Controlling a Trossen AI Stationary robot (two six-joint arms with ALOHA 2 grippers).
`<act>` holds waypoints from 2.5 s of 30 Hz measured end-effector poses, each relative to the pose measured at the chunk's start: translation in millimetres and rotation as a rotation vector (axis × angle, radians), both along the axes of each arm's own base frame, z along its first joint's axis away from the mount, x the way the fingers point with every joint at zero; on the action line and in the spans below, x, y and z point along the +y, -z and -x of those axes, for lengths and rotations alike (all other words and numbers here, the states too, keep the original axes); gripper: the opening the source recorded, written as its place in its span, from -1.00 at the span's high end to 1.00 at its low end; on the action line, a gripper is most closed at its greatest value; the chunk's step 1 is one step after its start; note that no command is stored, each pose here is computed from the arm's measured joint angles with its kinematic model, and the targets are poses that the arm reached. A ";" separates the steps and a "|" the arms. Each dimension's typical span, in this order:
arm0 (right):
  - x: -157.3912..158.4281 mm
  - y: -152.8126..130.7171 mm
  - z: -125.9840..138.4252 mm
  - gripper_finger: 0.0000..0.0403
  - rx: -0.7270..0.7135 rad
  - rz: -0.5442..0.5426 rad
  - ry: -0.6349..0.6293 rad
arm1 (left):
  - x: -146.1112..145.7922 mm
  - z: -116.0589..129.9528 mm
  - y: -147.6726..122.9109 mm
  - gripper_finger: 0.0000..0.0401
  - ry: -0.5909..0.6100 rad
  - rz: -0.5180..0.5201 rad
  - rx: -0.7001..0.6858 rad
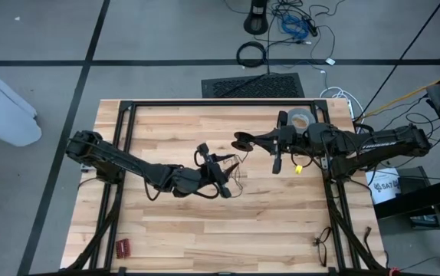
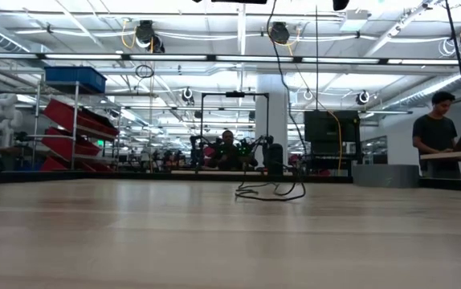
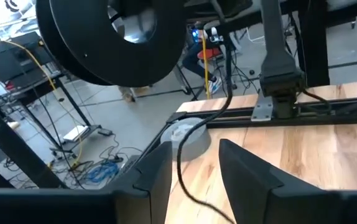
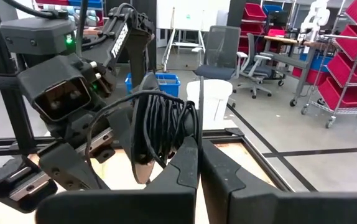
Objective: Coil cords
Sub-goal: Coil the black wire onto the spool
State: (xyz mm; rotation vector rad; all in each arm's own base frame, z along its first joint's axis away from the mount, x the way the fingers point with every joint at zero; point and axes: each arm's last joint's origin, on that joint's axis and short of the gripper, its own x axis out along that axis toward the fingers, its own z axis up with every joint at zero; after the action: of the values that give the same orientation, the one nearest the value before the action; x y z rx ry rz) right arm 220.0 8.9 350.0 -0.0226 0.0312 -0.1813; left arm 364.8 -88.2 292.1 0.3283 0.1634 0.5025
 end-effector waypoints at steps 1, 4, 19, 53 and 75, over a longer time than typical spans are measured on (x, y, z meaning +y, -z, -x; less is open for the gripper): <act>0.0 0.1 -0.1 1.00 0.000 0.000 0.000 | -0.1 -0.1 -0.3 0.32 0.003 -0.001 -0.002; 0.0 0.1 -0.1 1.00 0.000 0.000 0.000 | -0.9 -1.4 -2.8 0.34 0.067 -0.006 -0.019; 0.0 0.0 -0.1 1.00 0.000 0.000 0.000 | 11.1 -6.7 -5.7 0.34 0.149 -0.006 -0.045; -0.9 3.6 -3.6 1.00 0.021 -0.001 0.010 | 7.7 -17.0 -7.7 0.99 0.270 -0.062 -0.137; -0.3 10.5 -12.7 1.00 0.049 0.004 0.009 | 10.0 86.9 -83.2 0.99 0.050 0.202 -0.095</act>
State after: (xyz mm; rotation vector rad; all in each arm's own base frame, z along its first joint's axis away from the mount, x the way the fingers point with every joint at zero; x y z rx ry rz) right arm 232.7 8.7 339.5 -0.0307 0.0796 -0.1901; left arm 277.9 -78.2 375.3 0.1104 0.1122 0.4466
